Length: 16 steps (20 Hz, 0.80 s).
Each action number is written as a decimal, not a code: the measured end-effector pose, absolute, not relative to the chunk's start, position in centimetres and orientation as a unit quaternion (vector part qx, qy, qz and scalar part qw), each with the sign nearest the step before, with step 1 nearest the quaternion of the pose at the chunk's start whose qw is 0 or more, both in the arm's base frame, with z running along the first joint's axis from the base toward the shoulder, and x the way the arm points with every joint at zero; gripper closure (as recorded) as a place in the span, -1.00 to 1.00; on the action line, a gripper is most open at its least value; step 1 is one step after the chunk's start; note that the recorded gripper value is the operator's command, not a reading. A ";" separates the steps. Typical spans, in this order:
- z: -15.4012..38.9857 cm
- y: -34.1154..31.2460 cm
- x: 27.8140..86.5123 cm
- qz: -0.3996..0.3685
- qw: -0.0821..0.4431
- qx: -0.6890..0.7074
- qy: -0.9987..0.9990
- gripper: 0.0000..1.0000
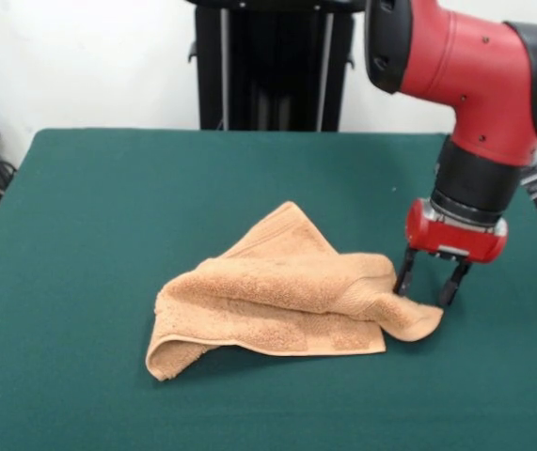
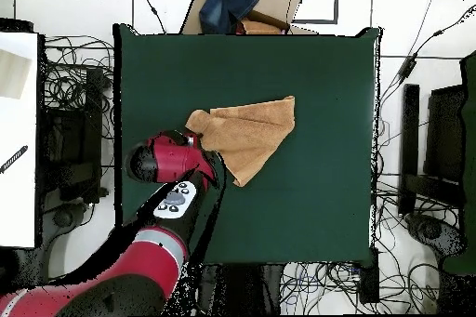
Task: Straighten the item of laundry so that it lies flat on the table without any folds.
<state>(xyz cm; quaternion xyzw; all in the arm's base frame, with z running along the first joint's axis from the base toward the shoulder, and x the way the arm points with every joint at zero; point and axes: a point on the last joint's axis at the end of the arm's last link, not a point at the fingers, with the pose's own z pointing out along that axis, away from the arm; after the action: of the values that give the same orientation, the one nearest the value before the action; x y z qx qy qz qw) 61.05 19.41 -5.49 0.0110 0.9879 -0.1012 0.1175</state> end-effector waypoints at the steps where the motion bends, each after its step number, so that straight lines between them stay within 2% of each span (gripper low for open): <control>1: -5.5 19.4 61.0 -0.101 0.117 0.011 0.988 -1.00; 16: -4.5 19.9 61.3 -0.098 0.117 0.010 0.988 -1.00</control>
<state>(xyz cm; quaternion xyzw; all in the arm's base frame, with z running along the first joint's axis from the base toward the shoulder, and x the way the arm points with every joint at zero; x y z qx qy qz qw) 61.31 19.93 -4.55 0.0105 0.9883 -0.0978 0.1166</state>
